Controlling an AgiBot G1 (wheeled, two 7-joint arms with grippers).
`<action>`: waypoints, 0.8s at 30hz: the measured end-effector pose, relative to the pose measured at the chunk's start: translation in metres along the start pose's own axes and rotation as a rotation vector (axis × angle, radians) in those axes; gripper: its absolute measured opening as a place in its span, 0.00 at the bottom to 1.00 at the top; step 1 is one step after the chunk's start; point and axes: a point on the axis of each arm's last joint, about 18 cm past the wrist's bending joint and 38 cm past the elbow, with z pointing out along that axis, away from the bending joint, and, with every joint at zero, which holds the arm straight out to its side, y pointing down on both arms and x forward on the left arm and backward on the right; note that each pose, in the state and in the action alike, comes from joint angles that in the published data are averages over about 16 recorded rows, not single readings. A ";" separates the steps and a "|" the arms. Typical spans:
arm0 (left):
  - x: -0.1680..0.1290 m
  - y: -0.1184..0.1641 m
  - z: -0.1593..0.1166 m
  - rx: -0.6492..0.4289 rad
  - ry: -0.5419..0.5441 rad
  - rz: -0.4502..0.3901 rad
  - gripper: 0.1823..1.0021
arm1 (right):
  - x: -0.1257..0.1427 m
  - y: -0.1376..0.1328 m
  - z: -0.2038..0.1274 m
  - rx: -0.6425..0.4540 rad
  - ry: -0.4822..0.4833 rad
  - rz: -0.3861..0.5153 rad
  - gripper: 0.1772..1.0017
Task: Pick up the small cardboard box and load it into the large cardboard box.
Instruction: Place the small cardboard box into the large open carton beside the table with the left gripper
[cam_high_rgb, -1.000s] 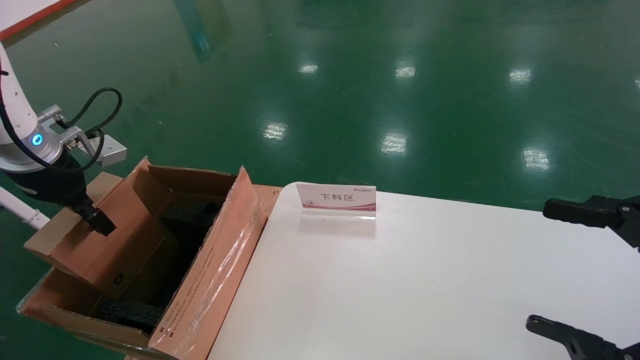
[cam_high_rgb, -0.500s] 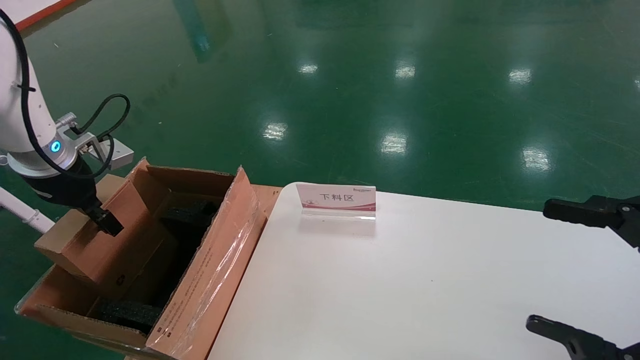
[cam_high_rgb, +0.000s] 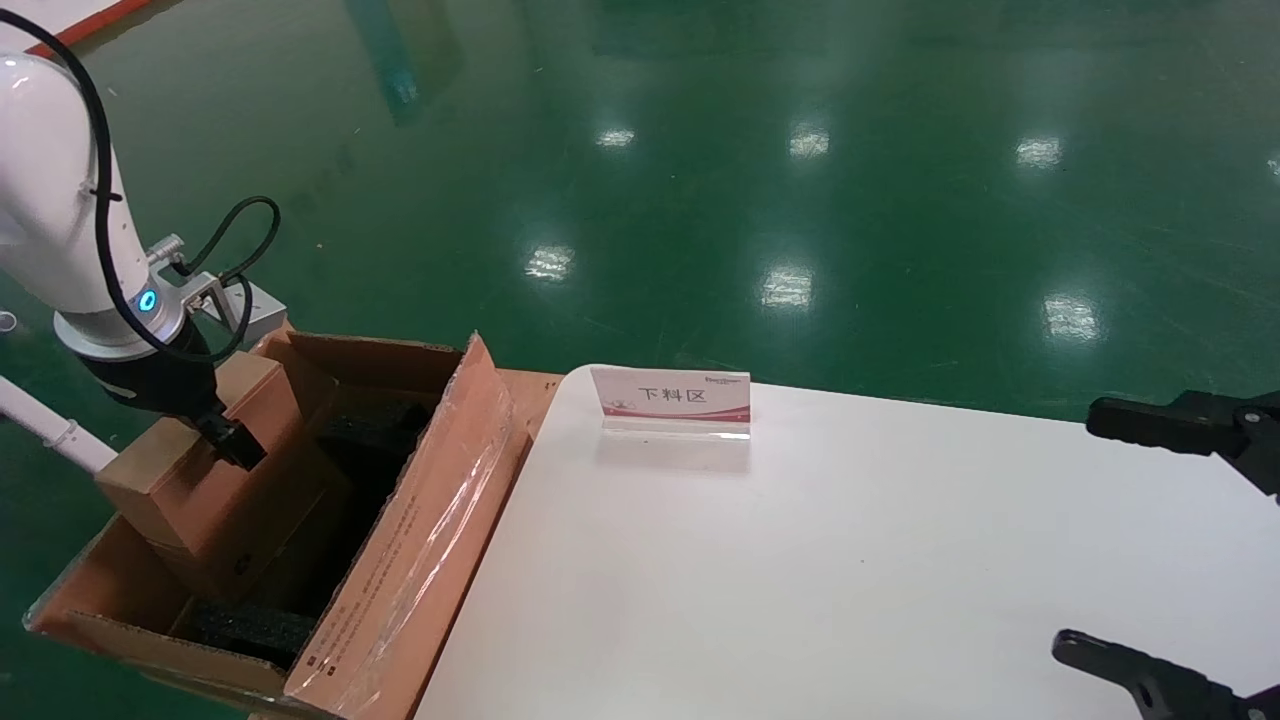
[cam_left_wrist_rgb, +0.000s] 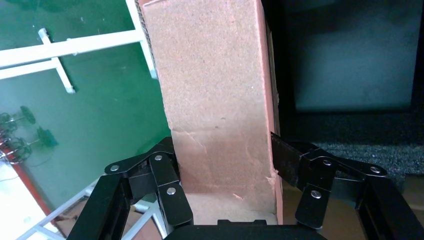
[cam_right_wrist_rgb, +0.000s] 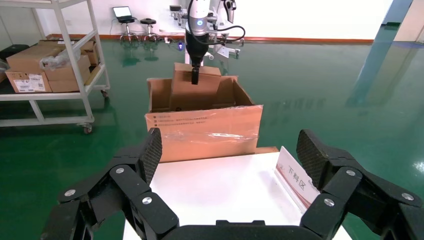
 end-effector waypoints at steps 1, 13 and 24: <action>0.000 -0.001 0.000 0.002 -0.001 -0.001 0.22 | 0.000 0.000 0.000 0.000 0.000 0.000 1.00; -0.005 -0.012 -0.004 0.033 -0.019 -0.014 0.22 | 0.000 0.000 0.000 0.000 0.000 0.000 1.00; -0.001 -0.017 0.002 0.047 -0.020 -0.023 0.22 | 0.000 0.000 0.000 0.000 0.000 0.000 1.00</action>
